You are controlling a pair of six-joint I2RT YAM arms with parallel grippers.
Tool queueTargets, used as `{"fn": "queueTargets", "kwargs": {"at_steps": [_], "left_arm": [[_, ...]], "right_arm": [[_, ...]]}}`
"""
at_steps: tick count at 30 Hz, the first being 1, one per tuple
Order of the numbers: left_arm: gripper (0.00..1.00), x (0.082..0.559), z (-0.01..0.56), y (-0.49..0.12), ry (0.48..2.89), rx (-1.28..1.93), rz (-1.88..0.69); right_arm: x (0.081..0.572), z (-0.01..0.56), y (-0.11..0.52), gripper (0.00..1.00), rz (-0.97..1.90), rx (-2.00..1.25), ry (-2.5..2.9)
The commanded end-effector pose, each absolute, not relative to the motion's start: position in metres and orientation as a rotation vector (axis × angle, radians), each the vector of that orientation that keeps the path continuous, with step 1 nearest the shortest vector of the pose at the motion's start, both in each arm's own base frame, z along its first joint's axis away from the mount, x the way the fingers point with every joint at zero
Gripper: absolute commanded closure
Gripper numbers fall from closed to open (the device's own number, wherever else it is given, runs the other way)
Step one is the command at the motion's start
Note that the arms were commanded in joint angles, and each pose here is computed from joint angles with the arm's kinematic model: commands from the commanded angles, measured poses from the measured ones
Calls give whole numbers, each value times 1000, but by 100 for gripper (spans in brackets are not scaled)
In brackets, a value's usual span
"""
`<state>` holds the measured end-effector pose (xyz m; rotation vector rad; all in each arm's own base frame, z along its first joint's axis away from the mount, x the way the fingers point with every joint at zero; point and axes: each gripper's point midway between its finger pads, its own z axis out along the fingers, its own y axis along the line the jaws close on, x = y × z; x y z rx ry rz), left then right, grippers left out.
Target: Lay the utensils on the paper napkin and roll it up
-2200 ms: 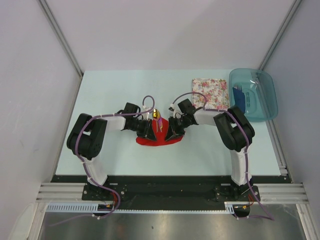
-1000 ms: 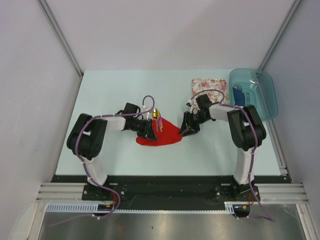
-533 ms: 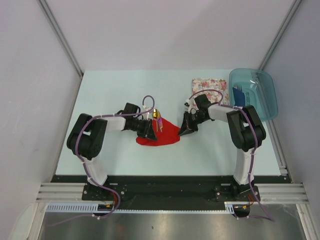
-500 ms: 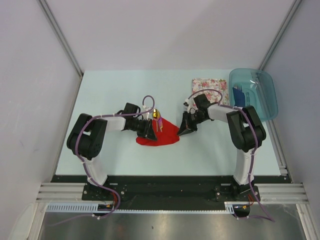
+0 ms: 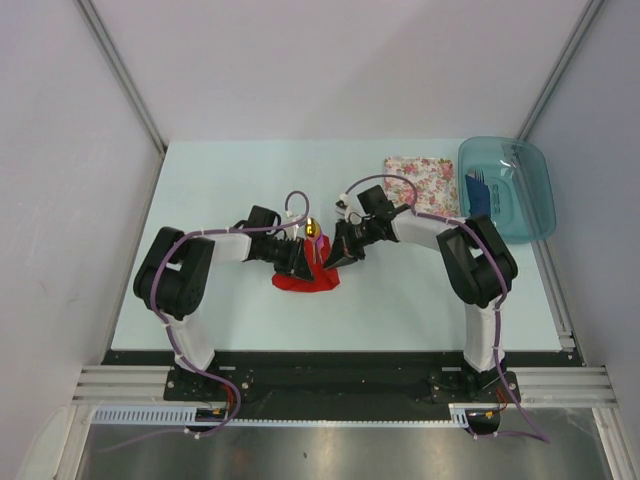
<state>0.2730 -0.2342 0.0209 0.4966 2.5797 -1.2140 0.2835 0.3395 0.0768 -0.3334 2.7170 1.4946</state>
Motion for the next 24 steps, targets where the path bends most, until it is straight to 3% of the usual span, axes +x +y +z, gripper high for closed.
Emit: {"fn": "queueTargets", "kwargs": {"at_steps": [1, 11, 24], "left_arm": [[72, 277, 26, -234, 2547, 503, -1211], [71, 275, 39, -228, 2511, 484, -1240], [60, 279, 69, -181, 2455, 331, -1233]], "right_arm": [[292, 86, 367, 100, 1586, -328, 2661], [285, 70, 386, 100, 1627, -320, 2686], [285, 62, 398, 100, 1622, -323, 2683]]}}
